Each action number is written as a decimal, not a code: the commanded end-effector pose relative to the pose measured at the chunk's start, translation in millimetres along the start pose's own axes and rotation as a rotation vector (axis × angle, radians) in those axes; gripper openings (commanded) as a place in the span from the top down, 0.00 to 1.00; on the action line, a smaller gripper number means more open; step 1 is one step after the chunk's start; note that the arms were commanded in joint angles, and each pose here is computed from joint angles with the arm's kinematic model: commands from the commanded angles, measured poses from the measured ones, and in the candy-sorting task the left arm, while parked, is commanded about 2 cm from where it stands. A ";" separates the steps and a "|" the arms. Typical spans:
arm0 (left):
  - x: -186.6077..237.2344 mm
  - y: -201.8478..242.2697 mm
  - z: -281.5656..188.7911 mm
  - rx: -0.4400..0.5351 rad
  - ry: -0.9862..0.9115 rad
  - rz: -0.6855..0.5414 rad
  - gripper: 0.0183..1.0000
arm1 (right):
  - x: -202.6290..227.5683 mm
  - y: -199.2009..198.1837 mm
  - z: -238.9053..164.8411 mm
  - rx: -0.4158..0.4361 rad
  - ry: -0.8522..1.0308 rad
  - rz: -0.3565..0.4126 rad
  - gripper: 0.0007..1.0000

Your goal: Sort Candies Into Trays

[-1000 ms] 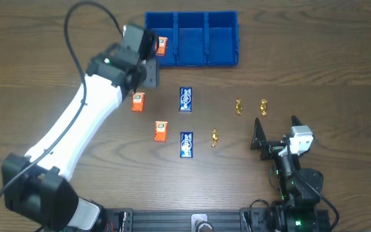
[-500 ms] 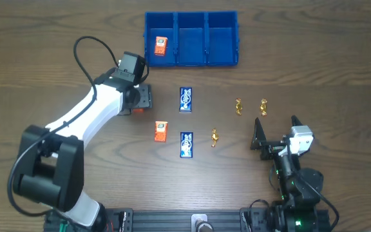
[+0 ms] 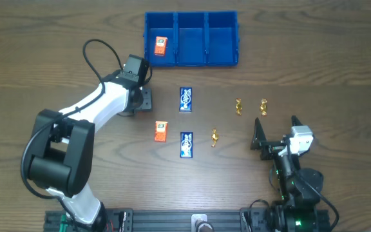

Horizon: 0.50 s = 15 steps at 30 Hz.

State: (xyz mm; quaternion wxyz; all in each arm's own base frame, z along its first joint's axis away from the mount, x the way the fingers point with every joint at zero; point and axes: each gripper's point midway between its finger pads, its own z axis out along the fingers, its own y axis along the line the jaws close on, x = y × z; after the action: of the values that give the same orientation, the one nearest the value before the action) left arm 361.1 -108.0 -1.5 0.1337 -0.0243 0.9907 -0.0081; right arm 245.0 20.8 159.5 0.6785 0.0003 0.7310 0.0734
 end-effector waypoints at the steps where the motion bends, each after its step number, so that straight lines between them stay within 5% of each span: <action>1: 3.6 2.2 7.4 -0.005 0.020 0.010 0.63 | 1.6 1.4 0.1 -0.007 0.003 -0.001 0.00; 9: -9.2 -5.2 -8.8 0.026 -0.024 -0.003 0.71 | 1.6 1.4 0.1 -0.007 0.003 -0.001 0.00; 15: -70.1 -29.5 -92.0 0.094 -0.224 -0.022 0.74 | 1.6 1.4 0.1 -0.007 0.003 -0.001 0.00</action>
State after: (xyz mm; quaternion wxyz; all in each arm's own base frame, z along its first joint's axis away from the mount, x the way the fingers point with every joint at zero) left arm 362.5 -111.8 17.4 0.1390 -0.0237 0.9899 -0.0131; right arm 245.0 20.8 159.5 0.6785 0.0003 0.7310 0.0734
